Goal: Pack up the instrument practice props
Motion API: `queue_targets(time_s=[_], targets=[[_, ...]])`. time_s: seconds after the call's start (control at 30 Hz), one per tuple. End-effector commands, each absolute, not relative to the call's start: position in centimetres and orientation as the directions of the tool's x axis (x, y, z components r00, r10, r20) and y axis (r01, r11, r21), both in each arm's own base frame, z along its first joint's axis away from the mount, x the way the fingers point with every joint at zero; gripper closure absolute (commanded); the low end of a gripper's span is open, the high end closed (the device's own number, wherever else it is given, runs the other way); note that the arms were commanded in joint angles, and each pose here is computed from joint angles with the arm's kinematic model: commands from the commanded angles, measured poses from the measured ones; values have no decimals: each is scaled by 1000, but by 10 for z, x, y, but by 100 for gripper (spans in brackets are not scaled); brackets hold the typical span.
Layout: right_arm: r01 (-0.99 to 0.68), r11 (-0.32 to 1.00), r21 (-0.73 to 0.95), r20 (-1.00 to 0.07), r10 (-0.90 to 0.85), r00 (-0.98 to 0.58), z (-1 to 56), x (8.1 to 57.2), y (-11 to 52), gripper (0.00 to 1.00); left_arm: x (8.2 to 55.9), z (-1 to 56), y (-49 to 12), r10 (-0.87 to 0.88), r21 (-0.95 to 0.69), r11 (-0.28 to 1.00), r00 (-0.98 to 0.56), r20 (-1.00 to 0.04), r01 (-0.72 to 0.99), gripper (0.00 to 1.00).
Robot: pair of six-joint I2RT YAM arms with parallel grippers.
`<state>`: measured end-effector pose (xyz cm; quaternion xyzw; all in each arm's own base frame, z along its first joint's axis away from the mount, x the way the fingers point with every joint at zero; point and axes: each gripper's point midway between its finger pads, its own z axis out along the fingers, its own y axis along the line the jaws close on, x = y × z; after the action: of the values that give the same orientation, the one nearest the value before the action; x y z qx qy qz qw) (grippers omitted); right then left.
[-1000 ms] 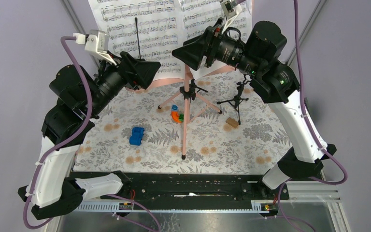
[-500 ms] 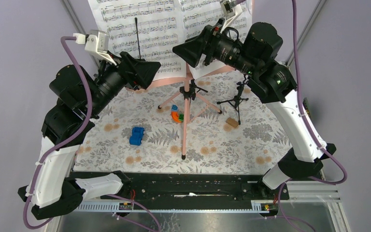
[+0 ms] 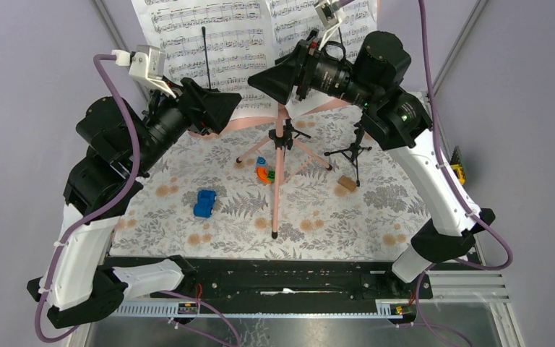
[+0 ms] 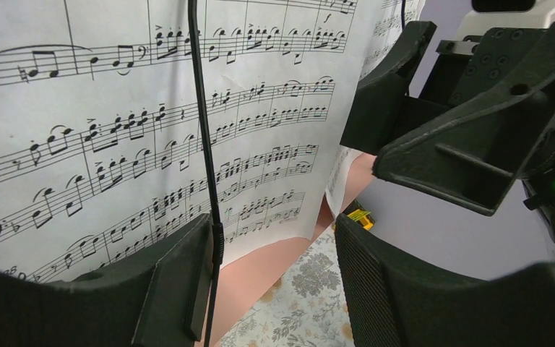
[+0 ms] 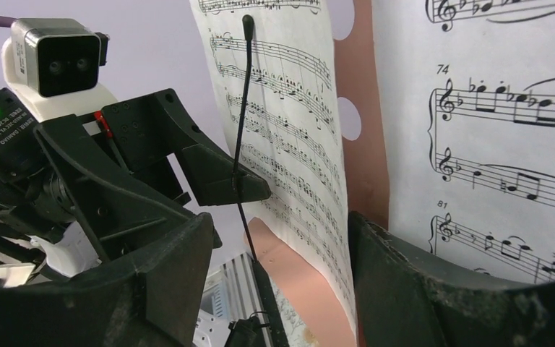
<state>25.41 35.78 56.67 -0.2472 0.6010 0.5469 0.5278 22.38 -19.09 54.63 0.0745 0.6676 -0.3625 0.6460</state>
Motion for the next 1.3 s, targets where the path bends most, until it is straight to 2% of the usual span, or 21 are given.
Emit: queue_targets(time_s=[0.0,0.17,0.5,0.53,0.63,0.8,1.07,1.27], targets=[[-900,231,370,-901,326,-286,589,250,359,29,221,559,-193,-397,-388,701,-125,-909,598,36],[-900,220,376,-899,323,-297,585,253,364,40,221,559,-193,-400,-388,700,-121,-908,600,37],[-910,206,359,-902,326,-282,585,252,366,83,220,561,-192,-405,-384,700,-109,-908,602,39],[-911,206,357,-903,326,-280,585,251,365,89,219,563,-191,-409,-384,699,-103,-907,603,39],[-914,212,347,-906,327,-269,586,249,362,100,217,573,-186,-432,-382,696,-70,-899,608,35],[-914,216,342,-908,327,-263,585,246,359,100,214,592,-178,-466,-365,697,3,-885,617,36],[-919,214,331,-912,323,-253,586,242,355,100,224,594,-185,-464,-357,702,15,-886,616,47],[-936,212,280,-928,311,-207,588,235,351,100,228,590,-189,-463,-363,700,5,-886,615,73]])
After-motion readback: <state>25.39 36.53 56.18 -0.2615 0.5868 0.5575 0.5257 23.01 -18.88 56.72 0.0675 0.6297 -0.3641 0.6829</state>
